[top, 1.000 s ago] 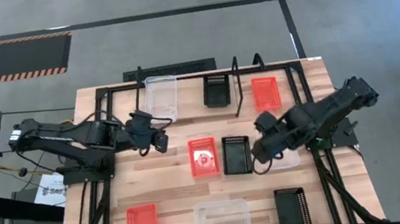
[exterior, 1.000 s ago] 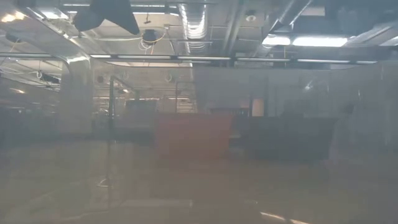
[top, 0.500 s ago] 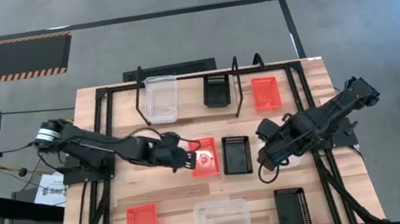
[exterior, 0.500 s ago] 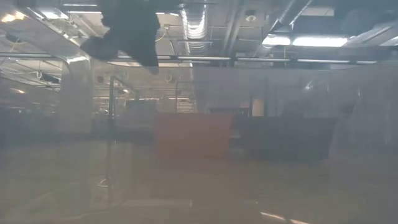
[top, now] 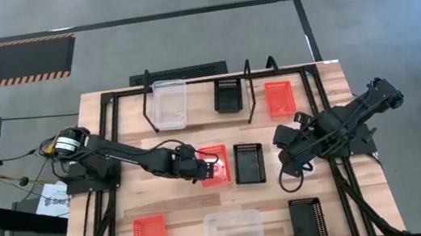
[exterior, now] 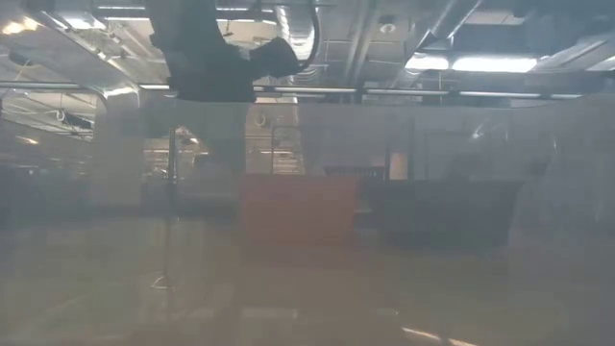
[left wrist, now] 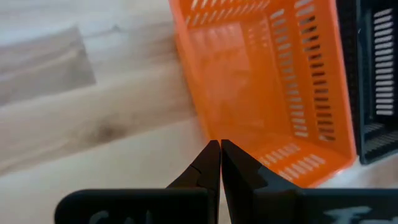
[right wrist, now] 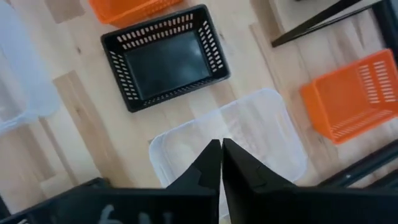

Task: Stack baskets on shelf by color
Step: Put the center orange bin on the shelf

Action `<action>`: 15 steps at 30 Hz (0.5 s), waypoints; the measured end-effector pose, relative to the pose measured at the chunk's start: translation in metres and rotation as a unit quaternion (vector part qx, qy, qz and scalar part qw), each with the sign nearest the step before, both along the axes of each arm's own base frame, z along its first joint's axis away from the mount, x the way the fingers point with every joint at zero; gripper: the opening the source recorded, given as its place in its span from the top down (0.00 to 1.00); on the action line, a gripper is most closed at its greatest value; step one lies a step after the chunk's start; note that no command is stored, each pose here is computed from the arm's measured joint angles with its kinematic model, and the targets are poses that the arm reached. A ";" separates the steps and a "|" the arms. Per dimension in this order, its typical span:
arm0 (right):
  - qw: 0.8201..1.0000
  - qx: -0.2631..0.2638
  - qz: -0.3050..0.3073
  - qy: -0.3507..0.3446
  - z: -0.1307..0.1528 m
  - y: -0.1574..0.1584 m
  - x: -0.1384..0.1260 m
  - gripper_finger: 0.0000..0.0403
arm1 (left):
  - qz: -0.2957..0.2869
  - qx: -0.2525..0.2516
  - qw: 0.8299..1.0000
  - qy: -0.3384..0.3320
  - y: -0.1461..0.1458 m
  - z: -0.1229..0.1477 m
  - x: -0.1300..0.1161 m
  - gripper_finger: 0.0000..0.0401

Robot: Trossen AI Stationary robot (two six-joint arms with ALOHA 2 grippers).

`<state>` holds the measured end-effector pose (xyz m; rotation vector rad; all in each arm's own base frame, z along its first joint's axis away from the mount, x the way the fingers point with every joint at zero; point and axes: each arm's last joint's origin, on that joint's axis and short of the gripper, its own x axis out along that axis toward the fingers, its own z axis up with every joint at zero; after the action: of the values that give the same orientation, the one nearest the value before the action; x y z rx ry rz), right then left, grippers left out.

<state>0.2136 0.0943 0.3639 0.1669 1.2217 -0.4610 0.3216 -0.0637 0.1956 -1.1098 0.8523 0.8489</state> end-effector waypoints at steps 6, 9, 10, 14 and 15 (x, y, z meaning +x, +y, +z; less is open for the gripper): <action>1.000 -0.004 0.017 0.004 0.000 0.001 0.000 0.91 | -0.015 0.010 1.000 -0.018 0.013 0.004 0.005 1.00; 1.000 -0.005 0.022 0.006 0.000 0.001 0.000 0.91 | -0.023 0.010 1.000 -0.017 0.019 0.005 0.006 1.00; 1.000 -0.006 0.023 0.006 0.000 0.001 0.000 0.91 | -0.027 0.006 1.000 -0.015 0.021 0.004 0.007 1.00; 1.000 -0.006 0.027 0.007 0.000 0.001 0.000 0.91 | -0.041 -0.009 0.999 -0.012 0.025 0.004 0.007 1.00; 1.000 -0.006 0.027 0.007 0.000 0.001 0.000 0.91 | -0.045 -0.014 0.999 -0.011 0.026 0.004 0.007 1.00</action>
<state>0.2136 0.0950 0.3638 0.1201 1.2330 -0.4237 0.3290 -0.0380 0.1999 -1.0948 0.8923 0.7501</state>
